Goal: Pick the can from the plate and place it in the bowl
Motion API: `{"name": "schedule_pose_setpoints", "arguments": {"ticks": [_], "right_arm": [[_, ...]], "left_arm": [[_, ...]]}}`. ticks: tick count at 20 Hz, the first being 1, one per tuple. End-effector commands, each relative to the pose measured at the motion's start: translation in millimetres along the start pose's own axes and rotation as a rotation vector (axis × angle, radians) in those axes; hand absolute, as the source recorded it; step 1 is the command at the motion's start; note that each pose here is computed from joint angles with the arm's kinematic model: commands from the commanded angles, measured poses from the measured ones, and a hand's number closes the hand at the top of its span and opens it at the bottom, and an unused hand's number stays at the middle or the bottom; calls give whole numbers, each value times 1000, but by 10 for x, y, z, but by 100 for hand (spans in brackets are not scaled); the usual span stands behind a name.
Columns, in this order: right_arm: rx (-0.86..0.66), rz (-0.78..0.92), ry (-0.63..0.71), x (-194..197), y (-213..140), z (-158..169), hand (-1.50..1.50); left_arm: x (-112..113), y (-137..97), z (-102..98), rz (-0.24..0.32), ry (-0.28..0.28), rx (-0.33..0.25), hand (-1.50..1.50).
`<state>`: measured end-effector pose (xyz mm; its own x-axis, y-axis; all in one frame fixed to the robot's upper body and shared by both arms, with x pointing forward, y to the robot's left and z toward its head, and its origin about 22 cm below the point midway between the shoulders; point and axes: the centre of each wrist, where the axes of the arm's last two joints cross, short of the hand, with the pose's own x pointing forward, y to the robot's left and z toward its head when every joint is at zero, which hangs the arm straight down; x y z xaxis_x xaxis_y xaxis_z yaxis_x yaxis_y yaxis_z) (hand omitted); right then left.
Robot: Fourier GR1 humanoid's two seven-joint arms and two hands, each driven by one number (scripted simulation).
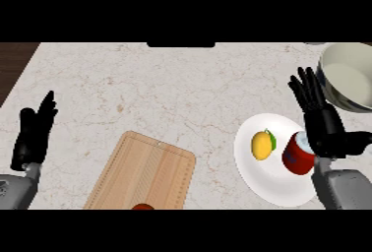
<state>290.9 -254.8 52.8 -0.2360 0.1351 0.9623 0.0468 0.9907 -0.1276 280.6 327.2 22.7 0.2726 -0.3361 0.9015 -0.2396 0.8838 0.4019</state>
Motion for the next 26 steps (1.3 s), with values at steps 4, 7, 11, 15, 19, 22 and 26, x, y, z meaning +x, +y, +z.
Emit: {"name": "schedule_pose_setpoints", "arguments": {"ticks": [4, 7, 11, 15, 19, 22, 26], "right_arm": [[200, 181, 387, -285, 12, 222, 150], [287, 788, 351, -161, -547, 172, 150], [-256, 359, 264, -287, 9, 585, -150], [-276, 334, 107, 137, 120, 760, -150], [-286, 446, 65, 601, 98, 704, -150], [-318, 605, 164, 797, -76, 615, -150], [-302, 646, 298, 1094, -120, 454, -150]], "left_arm": [[273, -537, 162, 169, -189, -160, 0], [426, -651, 198, 191, -237, -232, 0], [332, -844, 419, 284, -235, -267, 0], [340, -814, 491, 273, -259, -299, 0], [435, -936, 562, 275, -255, -309, 0], [385, -862, 426, 273, -264, -308, 0], [394, -907, 530, 277, -278, -309, 0]]}}
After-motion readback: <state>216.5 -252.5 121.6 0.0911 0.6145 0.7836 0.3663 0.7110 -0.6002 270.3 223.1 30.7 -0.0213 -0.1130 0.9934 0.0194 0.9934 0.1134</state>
